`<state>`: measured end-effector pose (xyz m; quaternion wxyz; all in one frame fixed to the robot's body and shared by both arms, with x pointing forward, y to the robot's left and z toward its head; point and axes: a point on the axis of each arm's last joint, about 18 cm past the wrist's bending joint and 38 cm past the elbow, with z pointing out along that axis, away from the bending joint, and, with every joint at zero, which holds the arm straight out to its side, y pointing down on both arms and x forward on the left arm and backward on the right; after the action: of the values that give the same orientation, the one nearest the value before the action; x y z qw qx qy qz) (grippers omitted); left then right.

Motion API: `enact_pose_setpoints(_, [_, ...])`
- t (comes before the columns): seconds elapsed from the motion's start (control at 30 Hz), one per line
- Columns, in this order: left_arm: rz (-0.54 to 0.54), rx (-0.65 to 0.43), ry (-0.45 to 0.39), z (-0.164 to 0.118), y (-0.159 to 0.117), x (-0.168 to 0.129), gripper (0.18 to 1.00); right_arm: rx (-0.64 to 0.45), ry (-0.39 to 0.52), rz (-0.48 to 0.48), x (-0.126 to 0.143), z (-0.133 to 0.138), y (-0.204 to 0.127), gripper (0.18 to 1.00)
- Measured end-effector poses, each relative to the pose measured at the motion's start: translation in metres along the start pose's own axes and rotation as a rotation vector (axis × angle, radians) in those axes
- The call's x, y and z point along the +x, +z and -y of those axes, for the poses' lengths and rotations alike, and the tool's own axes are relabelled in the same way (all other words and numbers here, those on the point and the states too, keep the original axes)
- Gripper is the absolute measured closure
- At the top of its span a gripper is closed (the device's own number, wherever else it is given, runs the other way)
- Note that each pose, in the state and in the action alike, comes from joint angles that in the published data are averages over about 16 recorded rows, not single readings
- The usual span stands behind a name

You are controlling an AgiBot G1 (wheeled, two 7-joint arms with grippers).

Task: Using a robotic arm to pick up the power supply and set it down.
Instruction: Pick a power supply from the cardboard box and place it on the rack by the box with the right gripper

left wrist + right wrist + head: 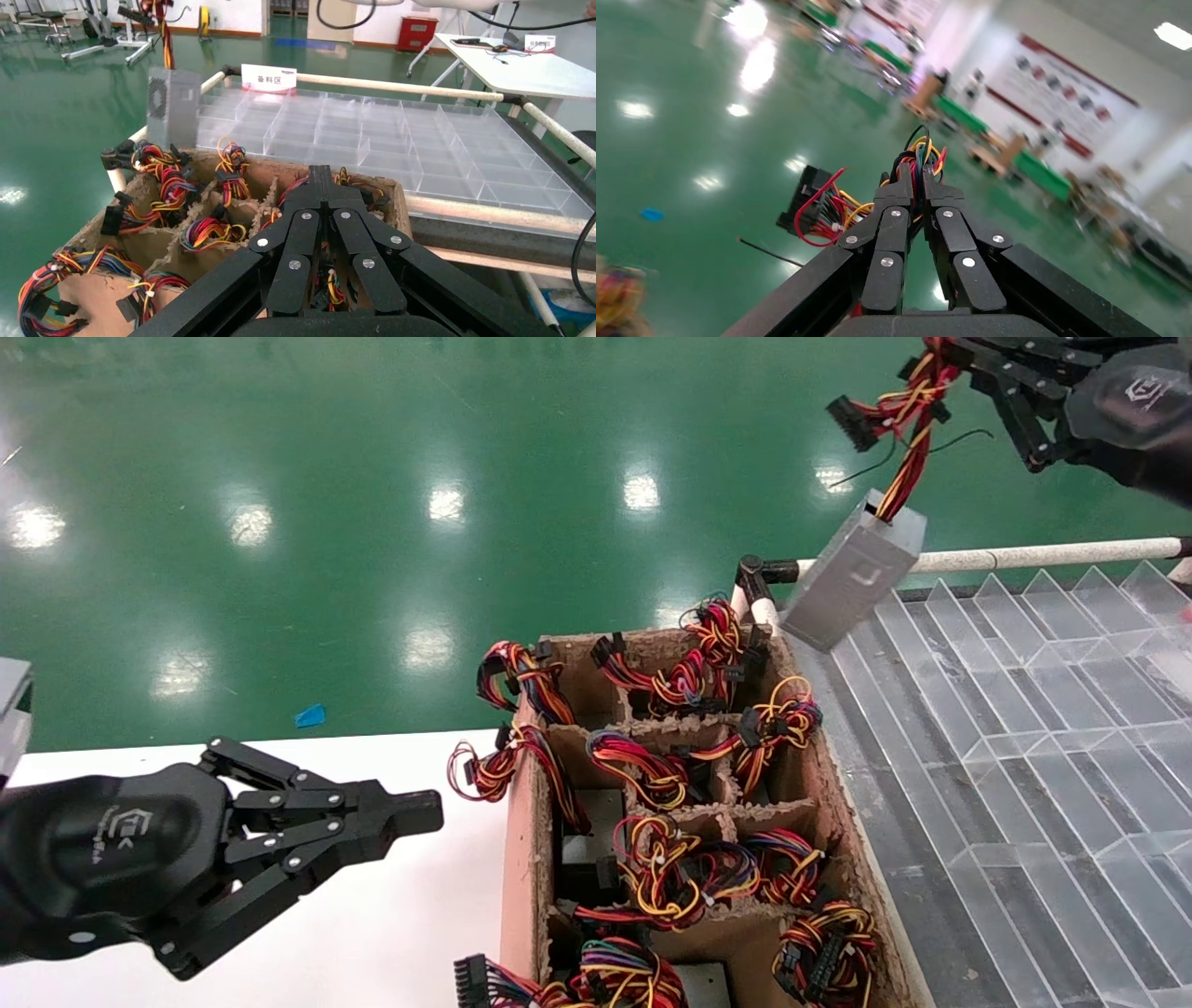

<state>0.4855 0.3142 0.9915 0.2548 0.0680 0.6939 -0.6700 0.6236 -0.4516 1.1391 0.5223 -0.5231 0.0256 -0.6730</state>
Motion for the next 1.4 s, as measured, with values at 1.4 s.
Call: enact_pose_setpoints(1.4, [0.000, 0.000, 0.000, 0.000, 0.000, 0.000, 0.993, -0.083, 0.143, 0.003, -0.072, -0.027, 0.098, 0.979])
